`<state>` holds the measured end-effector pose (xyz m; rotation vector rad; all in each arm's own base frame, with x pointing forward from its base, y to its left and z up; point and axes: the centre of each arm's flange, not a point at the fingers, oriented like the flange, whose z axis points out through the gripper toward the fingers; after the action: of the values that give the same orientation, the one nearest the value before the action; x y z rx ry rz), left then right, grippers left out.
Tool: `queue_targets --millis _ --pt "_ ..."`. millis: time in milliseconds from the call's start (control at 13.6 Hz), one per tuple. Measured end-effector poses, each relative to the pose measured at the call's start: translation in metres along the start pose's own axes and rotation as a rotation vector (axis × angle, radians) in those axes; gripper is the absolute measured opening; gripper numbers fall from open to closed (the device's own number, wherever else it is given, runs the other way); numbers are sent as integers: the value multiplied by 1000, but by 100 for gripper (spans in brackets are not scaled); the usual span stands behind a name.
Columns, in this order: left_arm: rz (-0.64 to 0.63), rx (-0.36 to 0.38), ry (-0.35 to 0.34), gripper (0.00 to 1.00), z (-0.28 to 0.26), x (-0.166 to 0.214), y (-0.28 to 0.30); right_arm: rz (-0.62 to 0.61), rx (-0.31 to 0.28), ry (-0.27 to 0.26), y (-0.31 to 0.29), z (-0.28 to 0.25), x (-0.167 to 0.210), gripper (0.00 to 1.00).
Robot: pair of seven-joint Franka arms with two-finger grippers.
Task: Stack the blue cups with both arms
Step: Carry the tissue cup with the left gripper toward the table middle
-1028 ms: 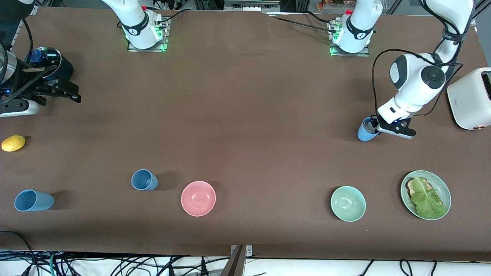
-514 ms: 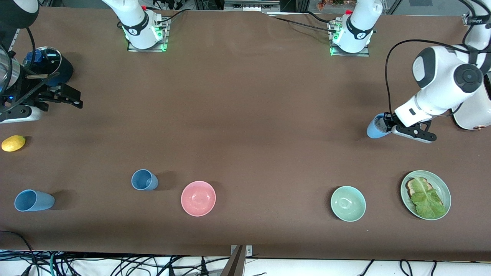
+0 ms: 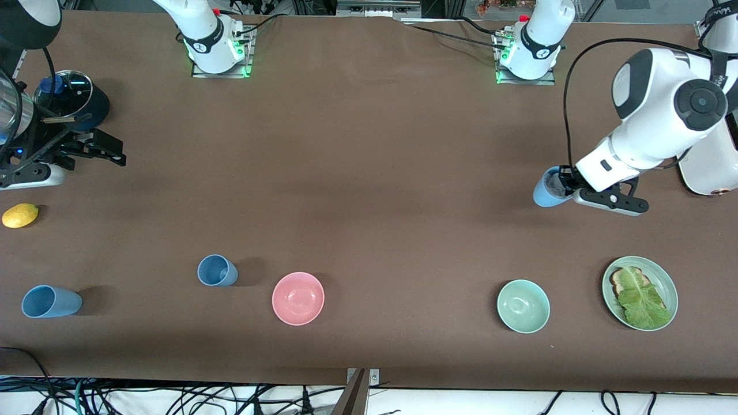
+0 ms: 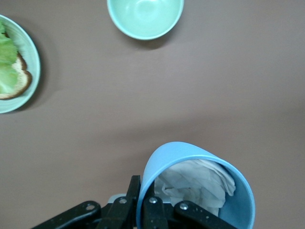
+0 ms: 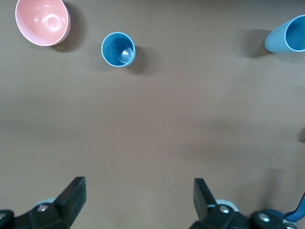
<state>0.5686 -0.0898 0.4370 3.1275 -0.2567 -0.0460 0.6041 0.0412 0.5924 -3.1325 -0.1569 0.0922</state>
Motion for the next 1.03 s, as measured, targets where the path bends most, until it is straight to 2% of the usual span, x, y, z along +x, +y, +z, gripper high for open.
queue_targets --millis 220,367,587,1028 --pt "-120 -7 0 6 -20 3 82 1 0 -1 1 6 4 100" --pt "-203 -38 2 6 -25 5 127 2 0 -1 1 9 7 100" --pt "-324 -91 -18 6 -23 12 177 2 0 1 2 15 12 100" --pt "-485 -116 -41 6 -9 7 321 3 -1 7 3 28 22 100"
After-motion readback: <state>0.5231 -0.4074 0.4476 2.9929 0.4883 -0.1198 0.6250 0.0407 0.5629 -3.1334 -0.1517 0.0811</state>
